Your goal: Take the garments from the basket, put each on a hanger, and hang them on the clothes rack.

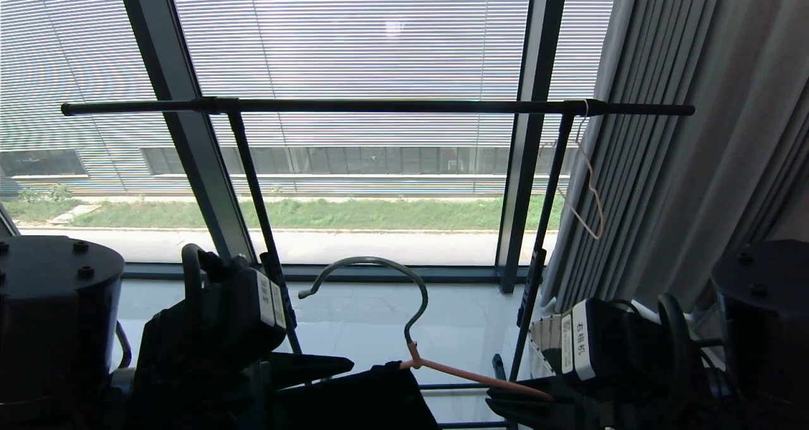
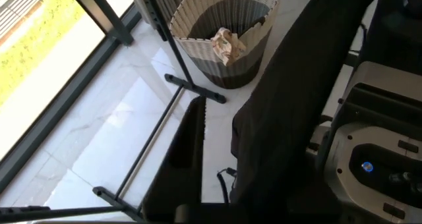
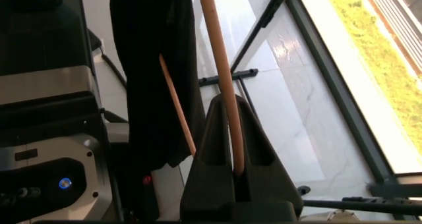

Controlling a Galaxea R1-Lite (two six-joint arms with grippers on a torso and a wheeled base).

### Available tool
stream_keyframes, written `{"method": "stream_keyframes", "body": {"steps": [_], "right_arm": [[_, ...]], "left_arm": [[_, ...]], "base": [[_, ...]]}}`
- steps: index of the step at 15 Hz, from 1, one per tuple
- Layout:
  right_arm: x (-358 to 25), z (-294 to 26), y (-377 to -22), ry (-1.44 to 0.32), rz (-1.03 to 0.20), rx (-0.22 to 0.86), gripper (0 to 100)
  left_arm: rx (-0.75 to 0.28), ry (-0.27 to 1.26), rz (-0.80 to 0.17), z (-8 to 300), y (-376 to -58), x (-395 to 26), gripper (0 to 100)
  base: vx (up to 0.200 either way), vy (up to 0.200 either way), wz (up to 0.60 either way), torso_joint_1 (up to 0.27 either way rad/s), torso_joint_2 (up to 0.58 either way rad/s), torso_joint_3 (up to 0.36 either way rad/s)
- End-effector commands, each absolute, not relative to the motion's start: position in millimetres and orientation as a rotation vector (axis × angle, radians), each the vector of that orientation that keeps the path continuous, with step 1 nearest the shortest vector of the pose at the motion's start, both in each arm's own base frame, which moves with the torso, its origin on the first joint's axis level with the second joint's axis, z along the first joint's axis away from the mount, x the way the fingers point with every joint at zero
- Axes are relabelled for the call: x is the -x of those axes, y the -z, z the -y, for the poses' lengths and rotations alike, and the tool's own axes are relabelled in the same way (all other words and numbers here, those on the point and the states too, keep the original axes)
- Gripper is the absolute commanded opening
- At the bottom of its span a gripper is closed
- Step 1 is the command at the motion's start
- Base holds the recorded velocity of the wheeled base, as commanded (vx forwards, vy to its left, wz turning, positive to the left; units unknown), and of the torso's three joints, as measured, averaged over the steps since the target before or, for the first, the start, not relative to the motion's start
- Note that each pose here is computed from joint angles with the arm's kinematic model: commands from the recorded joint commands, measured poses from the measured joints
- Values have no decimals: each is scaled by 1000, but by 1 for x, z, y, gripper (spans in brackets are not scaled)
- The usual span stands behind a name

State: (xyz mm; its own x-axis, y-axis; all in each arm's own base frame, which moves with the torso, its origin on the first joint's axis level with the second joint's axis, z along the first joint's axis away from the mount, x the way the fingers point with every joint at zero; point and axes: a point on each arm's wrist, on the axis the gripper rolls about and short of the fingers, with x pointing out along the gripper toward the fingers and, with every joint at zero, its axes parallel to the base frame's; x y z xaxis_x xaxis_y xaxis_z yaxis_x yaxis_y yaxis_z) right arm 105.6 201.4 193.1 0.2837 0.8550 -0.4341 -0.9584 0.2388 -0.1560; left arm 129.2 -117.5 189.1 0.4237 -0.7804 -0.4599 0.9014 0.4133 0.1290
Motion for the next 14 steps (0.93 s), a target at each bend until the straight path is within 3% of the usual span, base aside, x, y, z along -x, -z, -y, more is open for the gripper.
{"method": "stream_keyframes", "body": {"steps": [1,4,5,9,14], "right_arm": [[-105,-203,-192,-1271,-284,432,0],[-105,-203,-193,-1269,-282,433,0],[-105,-203,-193,-1268,-282,433,100],[-106,-201,-194,-1248,-279,434,100],[-129,-186,-195,-1079,-293,423,100]], "left_arm": [[-388,1097,-351,119,-189,-128,0],[-389,1102,-344,120,-190,-127,0],[-388,1102,-333,120,-191,-127,0],[-382,1079,-295,119,-184,-130,0],[-359,960,-252,99,-164,-134,0]], "base": [[0,0,0,0,0,0],[0,0,0,0,0,0],[0,0,0,0,0,0],[0,0,0,0,0,0],[0,0,0,0,0,0]]}}
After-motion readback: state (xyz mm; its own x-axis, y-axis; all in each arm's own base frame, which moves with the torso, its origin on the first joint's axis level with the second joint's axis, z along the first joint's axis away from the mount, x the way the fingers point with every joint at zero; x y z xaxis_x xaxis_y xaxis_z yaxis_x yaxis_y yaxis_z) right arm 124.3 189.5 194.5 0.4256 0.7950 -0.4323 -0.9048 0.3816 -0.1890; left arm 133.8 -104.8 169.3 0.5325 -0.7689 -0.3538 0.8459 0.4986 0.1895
